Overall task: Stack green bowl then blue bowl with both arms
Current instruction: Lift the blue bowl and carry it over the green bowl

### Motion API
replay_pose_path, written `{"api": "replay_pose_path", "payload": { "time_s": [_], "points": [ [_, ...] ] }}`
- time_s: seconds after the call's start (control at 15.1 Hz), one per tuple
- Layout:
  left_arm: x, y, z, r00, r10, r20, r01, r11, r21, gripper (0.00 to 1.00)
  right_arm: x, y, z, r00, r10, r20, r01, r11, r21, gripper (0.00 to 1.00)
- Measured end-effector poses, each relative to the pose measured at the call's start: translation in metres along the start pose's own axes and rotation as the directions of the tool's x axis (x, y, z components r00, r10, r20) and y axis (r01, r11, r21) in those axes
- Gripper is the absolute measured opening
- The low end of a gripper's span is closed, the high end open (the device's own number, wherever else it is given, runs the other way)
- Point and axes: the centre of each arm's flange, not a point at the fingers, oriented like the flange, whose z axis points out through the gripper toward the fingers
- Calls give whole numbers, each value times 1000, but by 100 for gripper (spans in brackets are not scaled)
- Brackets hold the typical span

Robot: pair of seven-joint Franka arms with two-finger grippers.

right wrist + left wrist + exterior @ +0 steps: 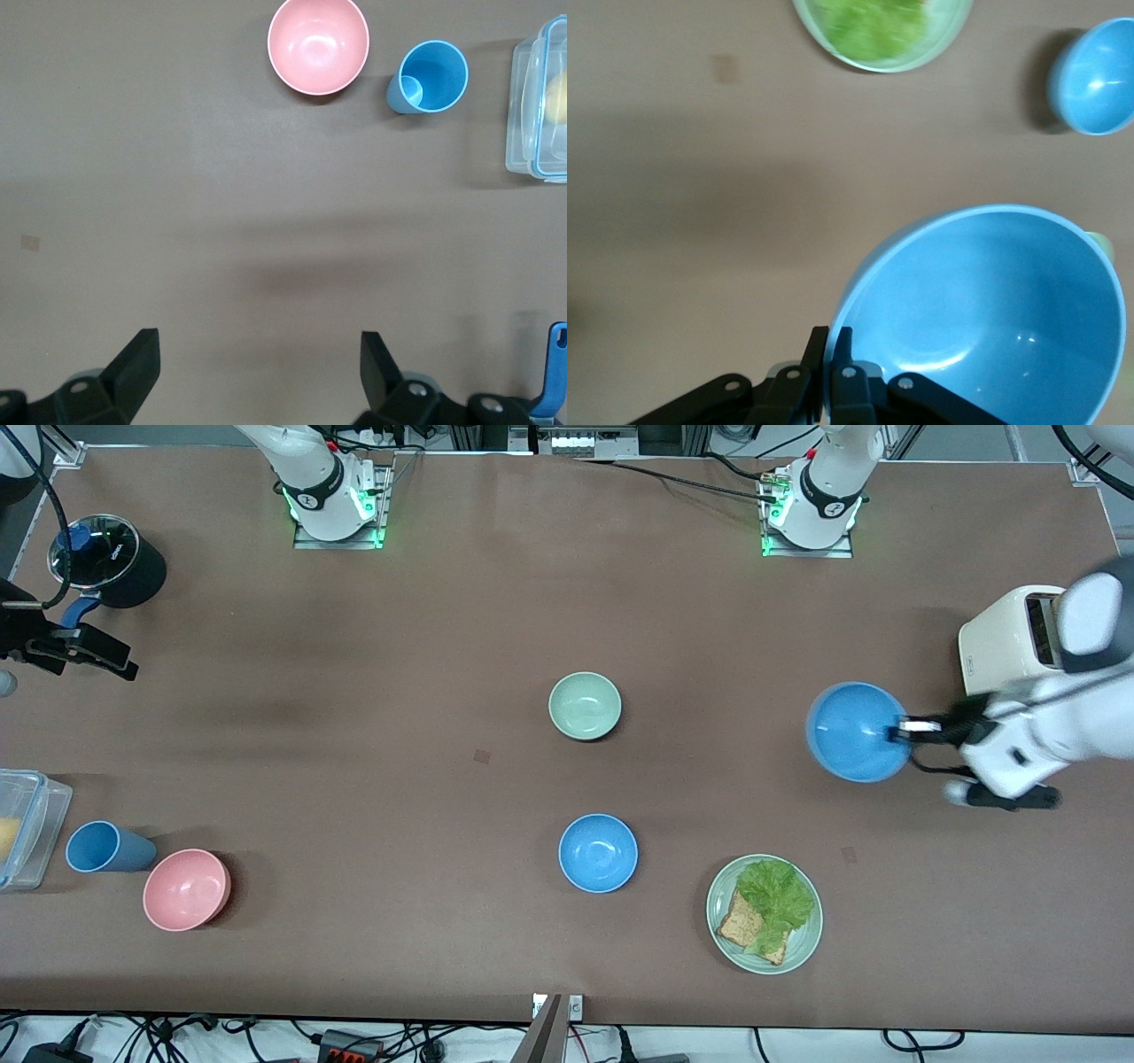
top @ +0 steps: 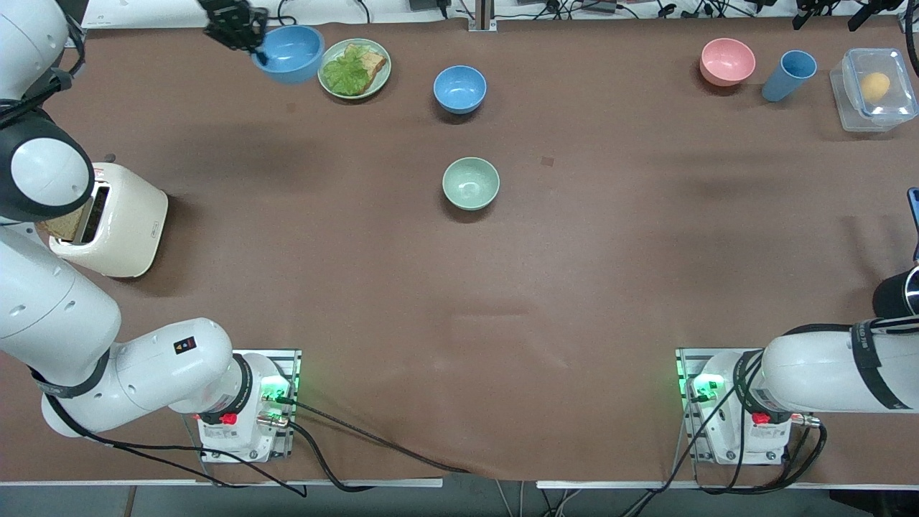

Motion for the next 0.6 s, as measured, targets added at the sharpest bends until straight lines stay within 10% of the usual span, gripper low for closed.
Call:
{"api": "replay_pose_path", "payload": {
  "time_s": [0.6],
  "points": [
    [-36,227,162,1000,-10,18,10,1000,3,5,0,0,0,1000,-1,1,1,1000,-1,100]
  ]
}}
